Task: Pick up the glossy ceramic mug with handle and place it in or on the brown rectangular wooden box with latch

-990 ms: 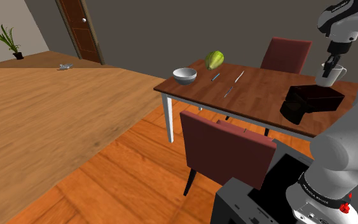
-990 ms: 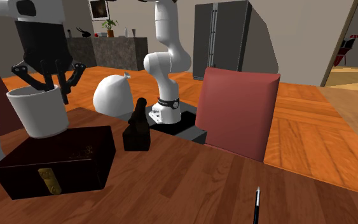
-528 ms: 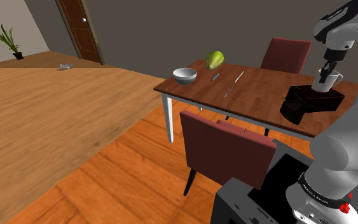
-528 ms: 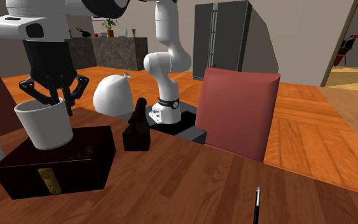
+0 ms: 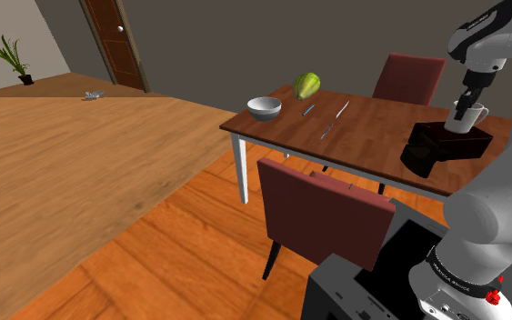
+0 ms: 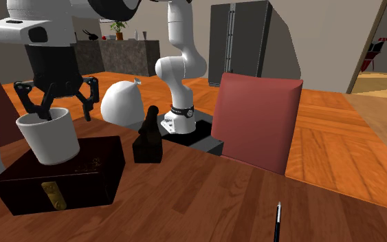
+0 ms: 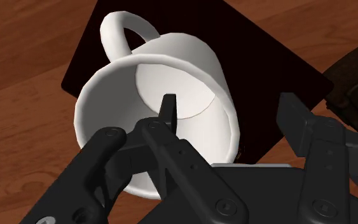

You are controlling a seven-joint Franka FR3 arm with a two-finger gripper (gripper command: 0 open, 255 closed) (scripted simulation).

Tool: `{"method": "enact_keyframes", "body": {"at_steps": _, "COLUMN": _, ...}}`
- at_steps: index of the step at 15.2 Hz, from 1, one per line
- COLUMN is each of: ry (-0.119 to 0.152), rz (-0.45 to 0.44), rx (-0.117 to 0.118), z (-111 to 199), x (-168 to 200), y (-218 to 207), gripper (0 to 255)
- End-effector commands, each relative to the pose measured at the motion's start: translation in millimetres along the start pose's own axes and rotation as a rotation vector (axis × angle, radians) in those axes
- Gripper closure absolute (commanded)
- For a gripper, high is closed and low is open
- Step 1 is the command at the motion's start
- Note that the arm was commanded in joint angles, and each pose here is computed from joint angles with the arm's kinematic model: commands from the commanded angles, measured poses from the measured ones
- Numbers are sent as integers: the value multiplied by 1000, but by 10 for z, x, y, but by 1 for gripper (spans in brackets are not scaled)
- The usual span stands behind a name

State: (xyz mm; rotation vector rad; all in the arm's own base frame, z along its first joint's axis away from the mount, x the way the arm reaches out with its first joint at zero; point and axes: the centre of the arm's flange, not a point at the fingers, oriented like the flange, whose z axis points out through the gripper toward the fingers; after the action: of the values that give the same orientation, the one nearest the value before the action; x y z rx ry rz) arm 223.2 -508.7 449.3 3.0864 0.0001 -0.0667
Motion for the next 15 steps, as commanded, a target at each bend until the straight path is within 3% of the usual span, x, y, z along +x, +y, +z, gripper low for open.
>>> {"method": "enact_keyframes", "body": {"at_steps": 1, "ry": 0, "rz": 0, "rx": 0, "z": 0, "x": 0, "y": 0, "gripper": 0}}
{"method": "enact_keyframes", "body": {"at_steps": 4, "ry": 0, "rz": 0, "rx": 0, "z": 0, "x": 0, "y": 0, "gripper": 0}}
{"method": "enact_keyframes", "body": {"at_steps": 8, "ry": 0, "rz": 0, "rx": 0, "z": -500, "x": 0, "y": 0, "gripper": 0}}
{"method": "enact_keyframes", "body": {"at_steps": 15, "ry": 0, "rz": 0, "rx": 0, "z": -500, "x": 0, "y": 0, "gripper": 0}}
